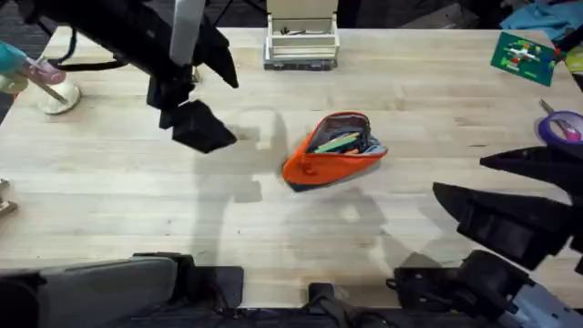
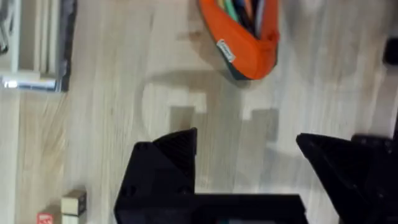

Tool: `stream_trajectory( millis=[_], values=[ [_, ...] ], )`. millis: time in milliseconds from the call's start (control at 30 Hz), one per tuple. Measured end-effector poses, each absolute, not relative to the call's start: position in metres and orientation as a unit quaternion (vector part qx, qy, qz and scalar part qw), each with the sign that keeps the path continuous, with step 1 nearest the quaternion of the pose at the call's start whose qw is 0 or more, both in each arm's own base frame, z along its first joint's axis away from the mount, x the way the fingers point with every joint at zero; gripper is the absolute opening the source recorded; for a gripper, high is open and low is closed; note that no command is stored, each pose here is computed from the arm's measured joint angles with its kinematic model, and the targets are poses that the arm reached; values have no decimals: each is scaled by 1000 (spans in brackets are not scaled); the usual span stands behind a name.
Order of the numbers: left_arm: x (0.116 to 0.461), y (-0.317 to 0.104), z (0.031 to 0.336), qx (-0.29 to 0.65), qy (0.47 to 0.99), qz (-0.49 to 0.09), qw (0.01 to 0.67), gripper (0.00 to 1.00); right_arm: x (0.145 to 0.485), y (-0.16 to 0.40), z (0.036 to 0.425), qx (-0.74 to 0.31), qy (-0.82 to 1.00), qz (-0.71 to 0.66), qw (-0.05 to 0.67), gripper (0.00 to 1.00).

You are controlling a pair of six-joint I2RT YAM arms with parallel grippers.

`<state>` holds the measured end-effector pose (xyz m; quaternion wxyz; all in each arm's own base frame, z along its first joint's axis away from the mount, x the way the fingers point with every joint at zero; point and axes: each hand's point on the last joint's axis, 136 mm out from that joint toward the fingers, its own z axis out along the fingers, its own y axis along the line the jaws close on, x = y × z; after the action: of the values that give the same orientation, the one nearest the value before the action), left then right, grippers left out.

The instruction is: Unzip the bag, pick up the pens from the table one at a time and place them inside, then zip the bag closed.

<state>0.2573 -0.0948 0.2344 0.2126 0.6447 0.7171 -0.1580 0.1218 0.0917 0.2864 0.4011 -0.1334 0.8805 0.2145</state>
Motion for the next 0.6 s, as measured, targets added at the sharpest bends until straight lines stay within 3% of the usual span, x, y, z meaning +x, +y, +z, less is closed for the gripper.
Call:
stream_trajectory(
  millis=[233, 600],
  values=[
    [252, -94, 235, 686, 668, -171, 234, 993, 122, 92, 286, -133, 881, 214, 401, 998],
    [243, -96, 208, 695, 641, -211, 248, 995, 124, 94, 290, -133, 876, 219, 408, 998]
  ],
)
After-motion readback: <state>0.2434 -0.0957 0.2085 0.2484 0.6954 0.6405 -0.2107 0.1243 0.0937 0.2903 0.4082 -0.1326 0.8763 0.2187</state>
